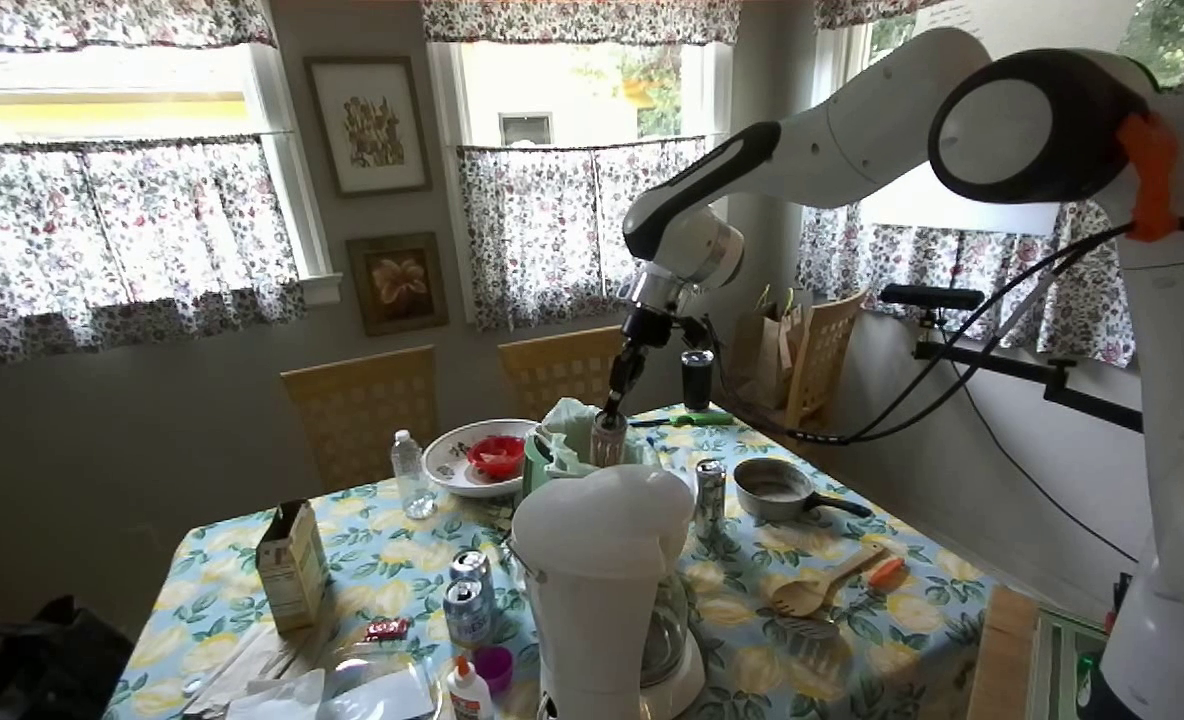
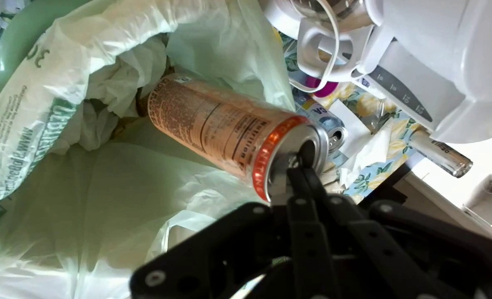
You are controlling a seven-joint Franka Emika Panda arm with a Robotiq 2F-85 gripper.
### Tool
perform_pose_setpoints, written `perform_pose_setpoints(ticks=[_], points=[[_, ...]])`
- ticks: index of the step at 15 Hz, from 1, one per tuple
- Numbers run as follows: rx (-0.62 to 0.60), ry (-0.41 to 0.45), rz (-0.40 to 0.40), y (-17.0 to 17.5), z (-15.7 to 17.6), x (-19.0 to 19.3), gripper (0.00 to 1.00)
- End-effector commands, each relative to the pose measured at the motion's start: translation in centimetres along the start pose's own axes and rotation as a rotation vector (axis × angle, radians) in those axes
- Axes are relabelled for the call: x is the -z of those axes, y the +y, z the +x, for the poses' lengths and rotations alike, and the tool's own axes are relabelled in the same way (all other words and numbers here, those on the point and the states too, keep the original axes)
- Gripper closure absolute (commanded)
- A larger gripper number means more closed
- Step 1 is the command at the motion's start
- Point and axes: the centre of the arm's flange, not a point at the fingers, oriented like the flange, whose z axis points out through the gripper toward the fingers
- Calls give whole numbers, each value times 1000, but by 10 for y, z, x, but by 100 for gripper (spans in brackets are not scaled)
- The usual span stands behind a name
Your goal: Put the brown can inside the white bin
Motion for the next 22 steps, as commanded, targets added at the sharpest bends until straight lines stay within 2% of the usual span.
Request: perform_pose_setpoints(ticks=[1, 22], points=[[11, -16, 28, 12, 11, -8, 100], [-57, -112, 49, 58, -7, -75, 100]])
